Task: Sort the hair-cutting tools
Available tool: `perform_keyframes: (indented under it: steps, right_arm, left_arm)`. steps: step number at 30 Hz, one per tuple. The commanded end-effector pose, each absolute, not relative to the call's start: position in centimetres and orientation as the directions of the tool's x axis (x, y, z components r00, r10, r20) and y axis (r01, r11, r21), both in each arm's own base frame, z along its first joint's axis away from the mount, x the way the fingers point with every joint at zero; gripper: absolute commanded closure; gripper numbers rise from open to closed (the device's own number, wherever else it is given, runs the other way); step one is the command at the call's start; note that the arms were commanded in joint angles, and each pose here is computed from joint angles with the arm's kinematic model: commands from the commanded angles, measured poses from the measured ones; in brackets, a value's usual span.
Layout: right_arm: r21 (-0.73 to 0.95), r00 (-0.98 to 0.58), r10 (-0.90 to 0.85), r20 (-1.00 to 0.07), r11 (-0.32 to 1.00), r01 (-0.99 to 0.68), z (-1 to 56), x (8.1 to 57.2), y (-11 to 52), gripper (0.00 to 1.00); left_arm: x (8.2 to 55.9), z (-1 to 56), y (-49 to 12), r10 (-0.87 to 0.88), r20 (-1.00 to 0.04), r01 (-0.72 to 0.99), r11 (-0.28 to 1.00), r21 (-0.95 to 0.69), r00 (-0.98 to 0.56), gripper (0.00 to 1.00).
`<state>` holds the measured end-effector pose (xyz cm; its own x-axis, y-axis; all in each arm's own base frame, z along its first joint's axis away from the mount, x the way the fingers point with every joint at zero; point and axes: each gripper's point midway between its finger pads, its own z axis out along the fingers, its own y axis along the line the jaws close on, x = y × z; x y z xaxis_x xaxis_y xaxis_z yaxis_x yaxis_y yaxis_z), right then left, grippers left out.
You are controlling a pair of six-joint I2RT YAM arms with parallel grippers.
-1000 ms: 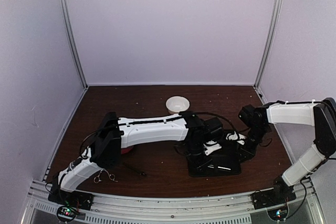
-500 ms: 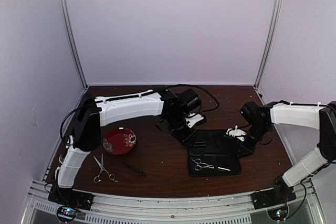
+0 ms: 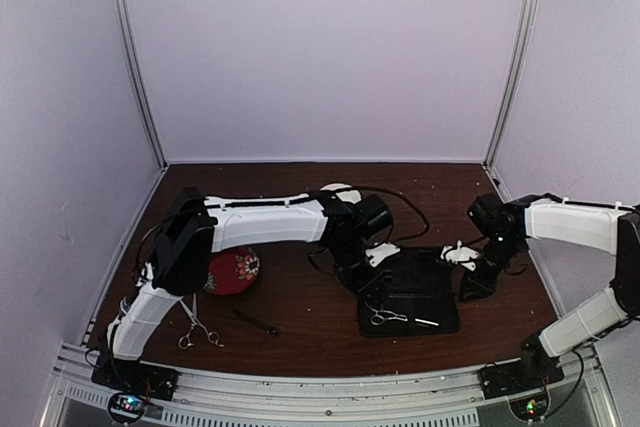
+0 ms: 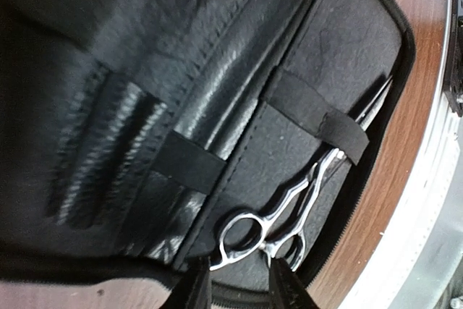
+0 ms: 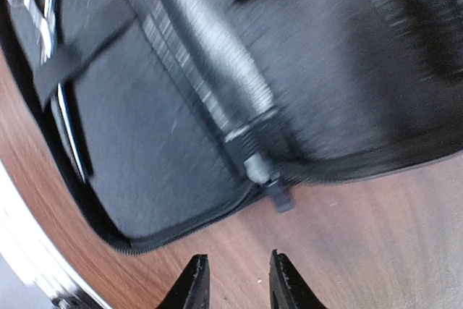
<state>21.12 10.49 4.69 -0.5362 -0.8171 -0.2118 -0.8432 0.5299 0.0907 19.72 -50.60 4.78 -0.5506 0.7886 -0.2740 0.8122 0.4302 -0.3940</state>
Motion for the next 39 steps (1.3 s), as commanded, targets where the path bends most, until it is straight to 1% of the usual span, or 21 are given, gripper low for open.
perform_keyframes:
  steps: [1, 4, 9, 15, 21, 25, 35, 37, 39]
  right_arm:
    - [0.125, -0.399, -0.907, -0.131, 0.384, -0.915, 3.7, 18.0, 9.0, 0.7]
    - [0.167, -0.324, -0.937, -0.127, 0.302, -0.939, 3.4, 16.3, 9.0, 0.69]
    - [0.192, -0.273, -0.949, -0.158, 0.241, -0.951, 2.9, 15.2, 9.6, 0.68]
    - [0.266, -0.291, -0.937, -0.193, 0.235, -0.935, 2.4, 14.6, 11.1, 0.69]
    - [0.274, -0.288, -0.936, -0.203, 0.228, -0.934, 2.6, 14.5, 11.4, 0.71]
    - [0.272, -0.291, -0.935, -0.204, 0.231, -0.934, 2.6, 14.4, 11.4, 0.71]
    - [0.255, -0.303, -0.931, -0.203, 0.248, -0.935, 2.5, 14.7, 11.3, 0.71]
    - [0.252, -0.298, -0.931, -0.208, 0.244, -0.936, 2.6, 14.7, 11.3, 0.71]
    - [0.23, -0.295, -0.93, -0.217, 0.245, -0.942, 3.0, 14.7, 11.2, 0.71]
  left_arm:
    - [18.0, 3.4, -51.2, 0.799, -0.242, 0.788, 0.401, -0.468, -0.55, 0.68]
    - [17.3, 2.8, -50.9, 0.806, -0.212, 0.778, 0.406, -0.479, -0.552, 0.68]
    - [16.3, 2.3, -50.7, 0.811, -0.182, 0.759, 0.407, -0.507, -0.557, 0.68]
    - [15.7, 2.5, -52.2, 0.795, -0.205, 0.735, 0.384, -0.559, -0.571, 0.67]
    - [15.9, 2.7, -54.4, 0.763, -0.242, 0.705, 0.36, -0.611, -0.599, 0.67]
    - [15.6, 2.5, -55.4, 0.762, -0.242, 0.69, 0.341, -0.638, -0.6, 0.67]
    - [15.9, 2.8, -56.1, 0.751, -0.264, 0.691, 0.332, -0.642, -0.606, 0.66]
    - [16.1, 2.9, -55.8, 0.751, -0.265, 0.702, 0.346, -0.623, -0.604, 0.65]
    - [16.7, 3.5, -55.0, 0.759, -0.278, 0.737, 0.362, -0.57, -0.588, 0.63]
